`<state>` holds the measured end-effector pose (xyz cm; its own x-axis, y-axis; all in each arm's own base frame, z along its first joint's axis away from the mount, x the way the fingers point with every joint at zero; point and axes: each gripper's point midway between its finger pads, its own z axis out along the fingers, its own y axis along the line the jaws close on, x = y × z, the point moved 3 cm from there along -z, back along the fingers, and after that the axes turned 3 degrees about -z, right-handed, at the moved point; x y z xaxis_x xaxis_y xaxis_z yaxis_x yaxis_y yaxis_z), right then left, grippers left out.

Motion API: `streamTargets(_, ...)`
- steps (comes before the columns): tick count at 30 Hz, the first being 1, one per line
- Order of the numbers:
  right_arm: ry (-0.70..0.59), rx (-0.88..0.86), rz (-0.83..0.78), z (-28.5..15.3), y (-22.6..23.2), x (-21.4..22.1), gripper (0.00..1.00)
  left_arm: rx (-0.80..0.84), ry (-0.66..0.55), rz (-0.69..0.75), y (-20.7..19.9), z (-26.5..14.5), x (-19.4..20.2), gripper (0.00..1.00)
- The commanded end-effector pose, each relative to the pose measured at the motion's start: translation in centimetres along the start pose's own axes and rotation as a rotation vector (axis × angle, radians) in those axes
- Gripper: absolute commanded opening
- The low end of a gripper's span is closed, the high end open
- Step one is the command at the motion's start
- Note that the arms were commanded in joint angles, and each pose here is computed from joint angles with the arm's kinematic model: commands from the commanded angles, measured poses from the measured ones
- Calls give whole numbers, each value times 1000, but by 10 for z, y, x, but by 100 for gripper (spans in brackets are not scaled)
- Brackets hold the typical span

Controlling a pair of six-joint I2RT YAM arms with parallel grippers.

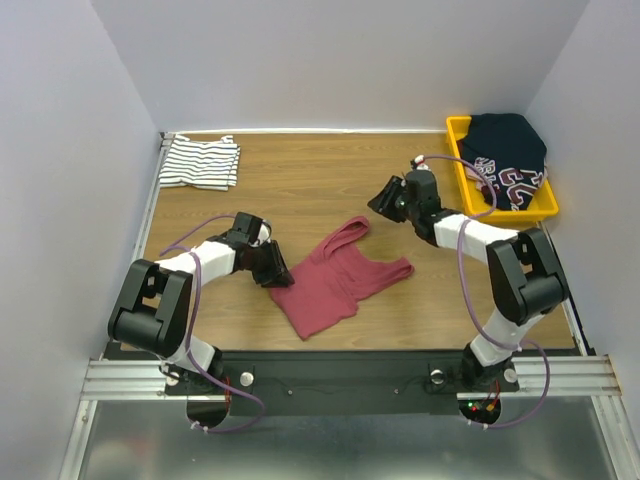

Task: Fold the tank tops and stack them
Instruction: Fold the tank top

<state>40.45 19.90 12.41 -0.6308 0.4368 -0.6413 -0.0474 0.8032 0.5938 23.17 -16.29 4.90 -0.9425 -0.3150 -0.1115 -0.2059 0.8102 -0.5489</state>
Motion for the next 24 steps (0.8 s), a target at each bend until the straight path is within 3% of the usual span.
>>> streamTargets(1, -15, 29, -110, 11, 20, -8, 41, -120, -26, 20, 22, 1, -5, 37)
streamTargets(7, 88, 159, -218, 36, 20, 16, 46, -125, -24, 21, 21, 2, -8, 37)
streamTargets(11, 92, 213, -226, 23, 5, 22, 57, -131, -29, 23, 22, 2, -9, 37)
streamTargets(14, 106, 217, -241, 22, 3, 26, 57, -134, -20, 20, 23, 4, -8, 37)
streamTargets(15, 116, 229, -245, 22, -1, 29, 50, -132, -21, 17, 23, 5, -8, 37)
streamTargets(20, 134, 267, -247, 22, -12, 36, 34, -132, -21, 16, 23, 6, -9, 37)
streamTargets(24, 147, 283, -254, 20, -17, 40, 32, -135, -19, 16, 23, 6, -10, 36)
